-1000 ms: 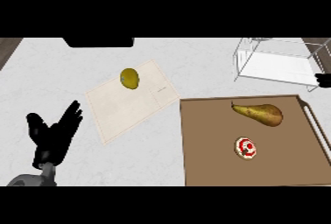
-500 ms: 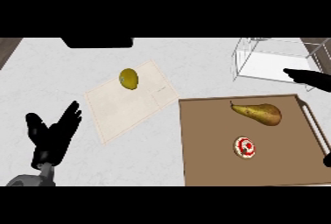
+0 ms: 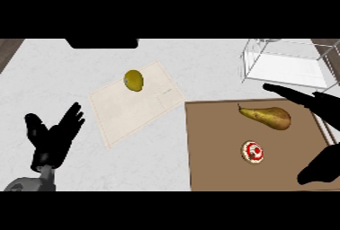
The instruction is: Pick the cupcake from the tray and place it in the tiered shelf
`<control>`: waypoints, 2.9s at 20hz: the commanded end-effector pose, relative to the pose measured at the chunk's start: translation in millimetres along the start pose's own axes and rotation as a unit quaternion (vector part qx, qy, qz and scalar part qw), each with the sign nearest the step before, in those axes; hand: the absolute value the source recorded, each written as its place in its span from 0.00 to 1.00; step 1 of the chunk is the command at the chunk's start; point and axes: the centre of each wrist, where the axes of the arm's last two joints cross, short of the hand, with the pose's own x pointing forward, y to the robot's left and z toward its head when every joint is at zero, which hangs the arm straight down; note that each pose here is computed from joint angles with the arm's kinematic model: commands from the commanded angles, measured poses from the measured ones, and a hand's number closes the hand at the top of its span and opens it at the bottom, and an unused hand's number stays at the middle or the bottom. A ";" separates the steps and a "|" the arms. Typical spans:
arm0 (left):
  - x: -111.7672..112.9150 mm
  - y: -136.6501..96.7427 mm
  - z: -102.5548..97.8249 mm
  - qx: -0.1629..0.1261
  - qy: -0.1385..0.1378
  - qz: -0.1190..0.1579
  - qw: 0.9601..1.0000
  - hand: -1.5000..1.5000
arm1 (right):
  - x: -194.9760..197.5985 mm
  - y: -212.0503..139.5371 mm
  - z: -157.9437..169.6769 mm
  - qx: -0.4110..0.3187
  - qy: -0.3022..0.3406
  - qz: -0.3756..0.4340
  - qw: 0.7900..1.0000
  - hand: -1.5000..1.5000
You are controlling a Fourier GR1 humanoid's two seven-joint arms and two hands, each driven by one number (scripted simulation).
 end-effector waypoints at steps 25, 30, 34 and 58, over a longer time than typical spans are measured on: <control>-29.0 12.4 2.2 0.002 0.039 0.005 0.999 0.50 | 0.0 83.7 -29.8 -0.029 0.096 0.089 0.991 0.00; -14.4 7.0 -6.9 0.006 0.026 0.003 1.000 0.50 | -3.6 93.6 -40.0 -0.037 0.112 0.106 0.987 0.00; -5.1 -14.6 -15.8 -0.005 0.038 -0.001 0.999 0.50 | -1.2 94.8 -39.2 -0.048 0.096 0.103 0.989 0.00; -6.5 2.4 -5.6 0.003 0.030 -0.002 1.000 0.50 | -49.9 135.4 -65.5 0.019 -0.002 0.109 0.994 1.00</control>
